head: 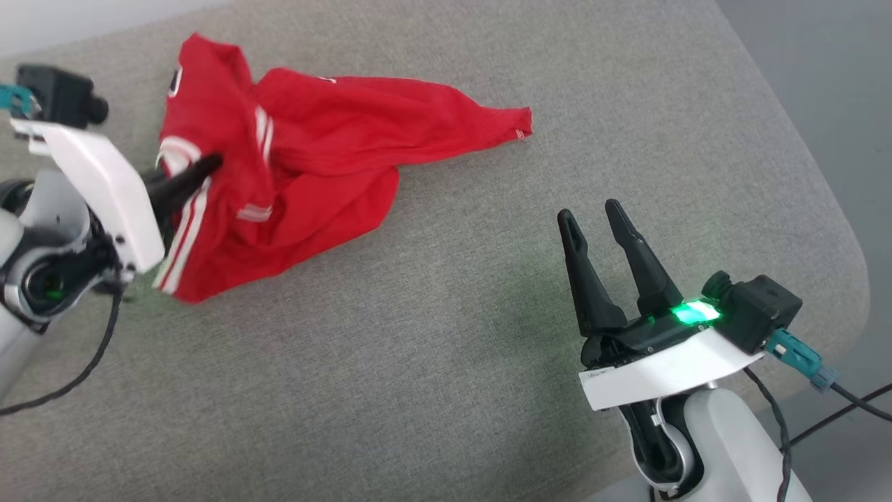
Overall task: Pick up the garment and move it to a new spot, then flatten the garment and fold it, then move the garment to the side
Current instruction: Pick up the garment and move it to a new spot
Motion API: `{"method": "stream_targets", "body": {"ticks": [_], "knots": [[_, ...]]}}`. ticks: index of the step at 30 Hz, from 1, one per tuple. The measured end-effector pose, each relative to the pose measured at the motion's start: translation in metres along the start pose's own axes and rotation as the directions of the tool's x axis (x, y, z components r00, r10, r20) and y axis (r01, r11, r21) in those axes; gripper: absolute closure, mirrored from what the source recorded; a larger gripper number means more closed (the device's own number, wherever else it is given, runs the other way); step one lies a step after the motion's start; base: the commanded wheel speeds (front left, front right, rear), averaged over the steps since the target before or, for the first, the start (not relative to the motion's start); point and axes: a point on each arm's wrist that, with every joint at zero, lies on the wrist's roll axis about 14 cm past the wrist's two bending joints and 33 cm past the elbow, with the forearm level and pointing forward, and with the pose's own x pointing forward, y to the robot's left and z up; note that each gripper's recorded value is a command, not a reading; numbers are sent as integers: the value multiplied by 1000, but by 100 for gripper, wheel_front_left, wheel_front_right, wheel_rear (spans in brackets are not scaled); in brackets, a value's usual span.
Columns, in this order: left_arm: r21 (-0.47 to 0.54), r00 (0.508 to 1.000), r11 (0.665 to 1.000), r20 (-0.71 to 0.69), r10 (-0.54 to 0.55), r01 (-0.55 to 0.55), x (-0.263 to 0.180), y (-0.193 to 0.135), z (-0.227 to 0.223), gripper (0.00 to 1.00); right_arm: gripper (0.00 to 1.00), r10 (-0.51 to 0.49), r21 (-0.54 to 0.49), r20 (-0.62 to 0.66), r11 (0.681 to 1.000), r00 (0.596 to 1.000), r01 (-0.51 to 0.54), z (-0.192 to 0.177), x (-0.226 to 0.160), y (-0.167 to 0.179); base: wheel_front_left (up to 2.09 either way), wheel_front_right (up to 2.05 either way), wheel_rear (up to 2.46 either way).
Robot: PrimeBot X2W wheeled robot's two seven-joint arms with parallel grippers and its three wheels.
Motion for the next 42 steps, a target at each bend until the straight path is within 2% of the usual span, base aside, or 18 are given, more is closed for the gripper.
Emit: {"method": "stream_targets", "body": {"ticks": [6,11,14,15,17,18,19,20,27,32,36,42], "knots": [[154,974,985,-199,109,-79,6,36,-51,100,0,-8,2,-4,1000,1000,8,-2,3,-3,0,0,0],[253,946,964,-283,157,-85,15,52,-68,100,0,-23,3,-2,1000,1000,23,-1,2,-7,0,0,0],[260,943,962,-291,160,-83,18,55,-70,100,0,-31,0,-2,1000,1000,31,-1,2,-10,0,0,0],[260,946,962,-281,159,-85,19,56,-68,89,0,-32,0,-2,999,999,32,-1,2,-10,0,0,0],[261,952,961,-261,157,-87,19,55,-65,58,0,-33,0,-1,999,999,33,-1,3,-10,0,0,0],[264,956,961,-248,155,-87,19,53,-62,51,0,-31,-4,-1,1000,1000,31,-1,3,-10,0,0,0],[268,960,959,-233,152,-87,18,52,-59,12,0,-27,-7,-2,1000,1000,27,-1,3,-9,0,0,0],[269,970,959,-195,143,-88,15,45,-51,0,0,-20,-14,-6,1000,1000,20,-2,4,-8,0,0,0],[242,995,966,44,88,-96,-9,15,1,0,0,40,-75,-25,996,999,-42,-7,9,7,0,0,0],[174,985,981,162,53,-81,-37,-7,2,0,0,74,-124,-29,989,997,-77,-8,12,16,0,0,0],[105,958,982,258,126,-157,-72,5,-9,0,0,93,-144,-33,985,995,-97,-9,12,22,0,0,0],[-38,926,967,282,251,-251,-118,17,-61,0,0,124,-163,-79,977,989,-136,-24,4,33,0,0,0]]}}
